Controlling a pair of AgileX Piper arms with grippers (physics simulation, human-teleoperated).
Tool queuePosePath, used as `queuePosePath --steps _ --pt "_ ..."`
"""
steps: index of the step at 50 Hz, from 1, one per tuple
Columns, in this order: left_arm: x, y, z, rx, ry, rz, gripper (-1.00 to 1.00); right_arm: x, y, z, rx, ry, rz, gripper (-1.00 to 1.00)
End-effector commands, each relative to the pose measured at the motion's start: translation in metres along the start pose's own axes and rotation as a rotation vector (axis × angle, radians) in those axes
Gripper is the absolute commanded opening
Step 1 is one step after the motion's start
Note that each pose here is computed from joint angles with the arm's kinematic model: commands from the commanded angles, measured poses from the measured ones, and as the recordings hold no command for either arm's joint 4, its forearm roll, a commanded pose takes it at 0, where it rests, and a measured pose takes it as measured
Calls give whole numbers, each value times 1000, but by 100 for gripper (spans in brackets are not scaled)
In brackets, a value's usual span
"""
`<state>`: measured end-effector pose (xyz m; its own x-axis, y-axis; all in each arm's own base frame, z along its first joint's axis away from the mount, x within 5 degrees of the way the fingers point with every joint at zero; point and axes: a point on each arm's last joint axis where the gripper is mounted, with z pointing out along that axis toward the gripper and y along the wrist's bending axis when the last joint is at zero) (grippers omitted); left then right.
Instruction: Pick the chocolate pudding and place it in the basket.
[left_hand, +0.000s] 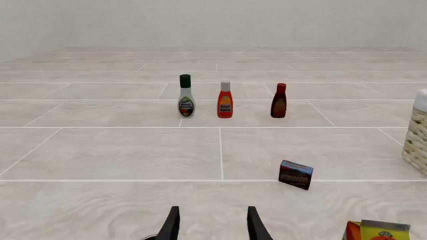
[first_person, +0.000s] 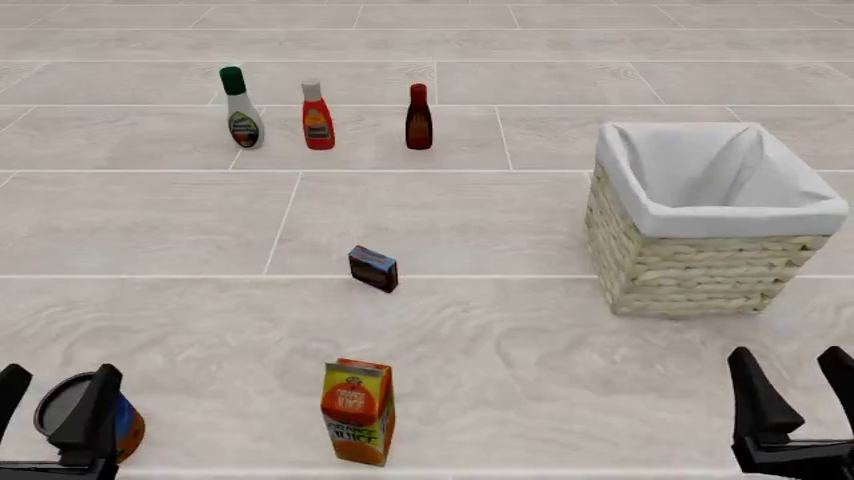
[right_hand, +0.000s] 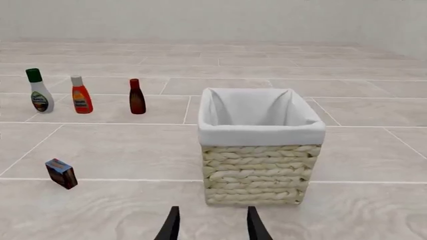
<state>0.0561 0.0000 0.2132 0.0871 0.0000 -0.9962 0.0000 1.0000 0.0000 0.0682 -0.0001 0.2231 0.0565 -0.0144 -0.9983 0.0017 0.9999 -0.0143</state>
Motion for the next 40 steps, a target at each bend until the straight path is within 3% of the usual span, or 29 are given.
queuePosePath --steps 1,20,40 --pt "0 0 0 0 0 0 100 -14 0 11 -7 -9 7 100" --pt "0 0 0 0 0 0 100 -24 2 40 -26 -15 -19 100" --pt "0 0 0 0 0 0 100 -47 12 65 -97 -30 -18 100"
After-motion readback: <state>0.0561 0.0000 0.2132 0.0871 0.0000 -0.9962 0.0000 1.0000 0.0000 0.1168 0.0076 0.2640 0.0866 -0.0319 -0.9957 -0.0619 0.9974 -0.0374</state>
